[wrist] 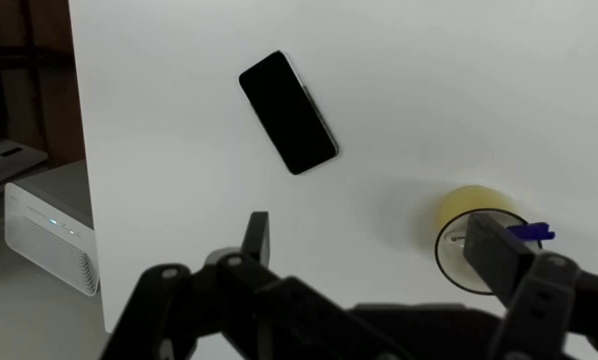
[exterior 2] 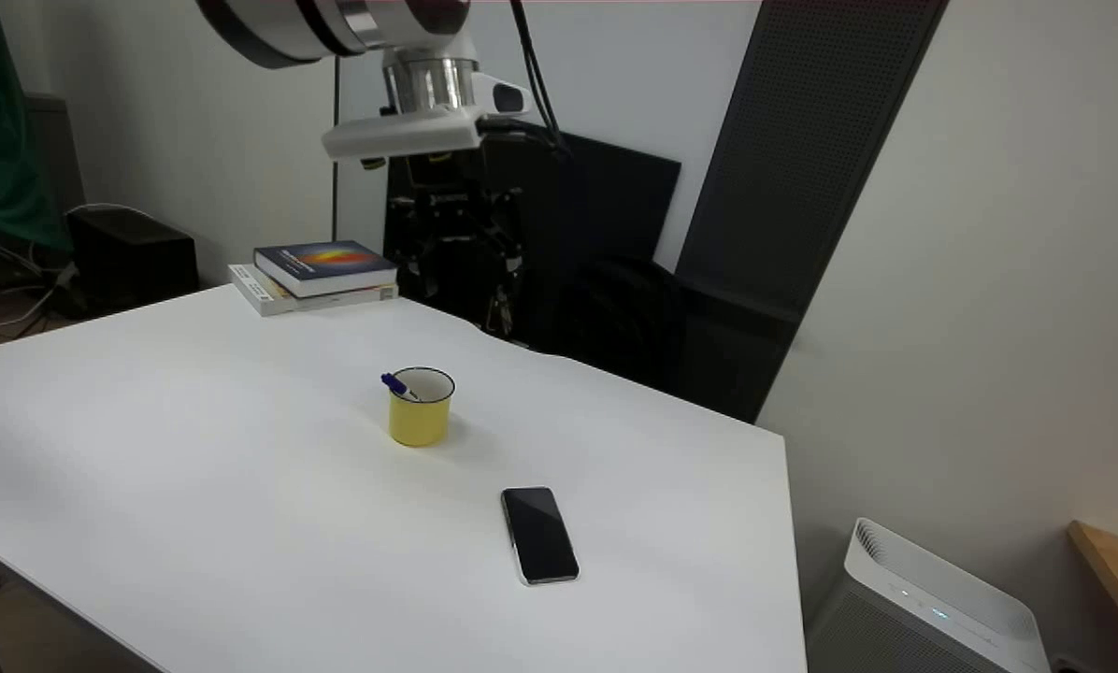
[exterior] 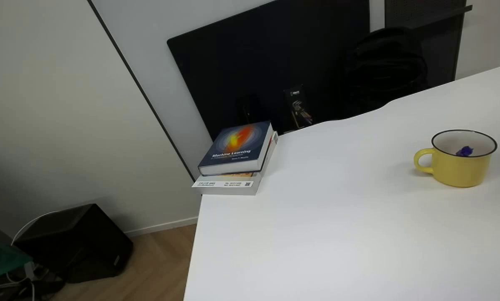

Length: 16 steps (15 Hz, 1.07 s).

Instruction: Take the marker out of the cup and put it on the table

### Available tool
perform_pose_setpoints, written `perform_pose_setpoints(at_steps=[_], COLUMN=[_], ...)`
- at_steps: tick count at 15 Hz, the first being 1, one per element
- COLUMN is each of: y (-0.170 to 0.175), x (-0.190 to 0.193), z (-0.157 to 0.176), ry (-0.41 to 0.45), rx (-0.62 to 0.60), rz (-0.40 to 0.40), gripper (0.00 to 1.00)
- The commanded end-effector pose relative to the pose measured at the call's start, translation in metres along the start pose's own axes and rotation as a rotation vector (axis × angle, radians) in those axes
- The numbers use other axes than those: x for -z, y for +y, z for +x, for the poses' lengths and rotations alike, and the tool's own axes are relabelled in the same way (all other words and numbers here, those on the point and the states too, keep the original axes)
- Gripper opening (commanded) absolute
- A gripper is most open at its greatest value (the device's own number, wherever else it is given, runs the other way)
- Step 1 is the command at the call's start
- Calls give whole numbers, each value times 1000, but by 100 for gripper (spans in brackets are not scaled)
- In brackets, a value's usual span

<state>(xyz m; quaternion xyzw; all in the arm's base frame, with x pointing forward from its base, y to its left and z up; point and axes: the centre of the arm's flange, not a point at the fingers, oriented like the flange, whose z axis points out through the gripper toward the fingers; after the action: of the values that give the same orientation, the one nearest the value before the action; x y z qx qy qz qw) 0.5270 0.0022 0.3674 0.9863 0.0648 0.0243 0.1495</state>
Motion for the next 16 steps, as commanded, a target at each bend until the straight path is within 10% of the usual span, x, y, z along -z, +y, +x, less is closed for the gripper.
perform_pose_setpoints(at_steps=[1, 8, 16], y=[17, -21, -99], x=[-7, -24, -44], z=[66, 130, 128], ry=[30, 75, 112], rx=[11, 90, 203], rz=[-7, -39, -48], gripper=[100, 100, 100])
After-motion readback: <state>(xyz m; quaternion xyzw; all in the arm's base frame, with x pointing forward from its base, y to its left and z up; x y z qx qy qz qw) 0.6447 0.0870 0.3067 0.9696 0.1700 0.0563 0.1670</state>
